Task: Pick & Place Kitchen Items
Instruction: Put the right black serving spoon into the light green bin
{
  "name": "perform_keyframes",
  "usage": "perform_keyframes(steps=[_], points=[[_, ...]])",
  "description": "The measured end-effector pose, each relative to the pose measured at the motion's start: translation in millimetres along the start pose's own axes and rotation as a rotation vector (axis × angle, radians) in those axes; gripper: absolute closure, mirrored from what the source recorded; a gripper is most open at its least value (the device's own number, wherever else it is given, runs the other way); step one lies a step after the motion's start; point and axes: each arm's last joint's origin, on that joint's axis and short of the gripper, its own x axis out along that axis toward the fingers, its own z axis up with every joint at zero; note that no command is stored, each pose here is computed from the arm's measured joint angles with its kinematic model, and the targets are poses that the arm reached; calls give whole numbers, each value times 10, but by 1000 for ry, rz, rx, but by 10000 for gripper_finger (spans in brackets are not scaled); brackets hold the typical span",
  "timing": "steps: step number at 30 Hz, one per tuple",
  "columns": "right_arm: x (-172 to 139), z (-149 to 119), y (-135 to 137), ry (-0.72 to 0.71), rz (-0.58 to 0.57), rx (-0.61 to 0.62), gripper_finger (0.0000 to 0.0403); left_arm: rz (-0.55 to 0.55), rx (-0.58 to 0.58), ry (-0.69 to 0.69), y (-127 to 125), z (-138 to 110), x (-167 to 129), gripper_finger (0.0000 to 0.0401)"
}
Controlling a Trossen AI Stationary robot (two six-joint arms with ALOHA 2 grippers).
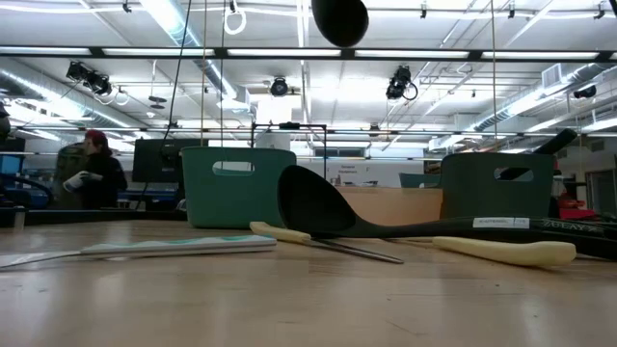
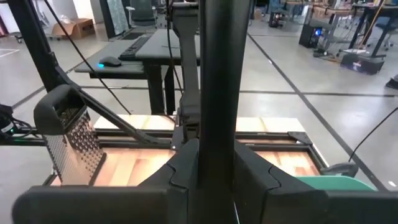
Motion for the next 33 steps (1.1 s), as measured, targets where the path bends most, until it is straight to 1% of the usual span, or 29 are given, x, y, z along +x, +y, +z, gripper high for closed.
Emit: perform_keyframes(steps=[2,8,12,22,27,31,33], points=[[0,2,0,-2,0,-1,326,-21,-22,23,1,-34,26,120],[0,0,2,0,11,-1,326,-48,-27,42,25,-115,174,120],[0,-5,2,5,11,1,326,-67,-20,11,32,-112,236,121],[0,-17,2,17,11,5,326,-83,-17,-30,28,-81,250,122],[0,-20,2,20,10,5,326,-96,-29,-17,40,-124,314,122],[0,-25,2,25,8,6,326,-136,-41,-20,39,-155,385,122],[0,-25,2,26,8,6,326,-138,-38,-19,41,-165,401,122]])
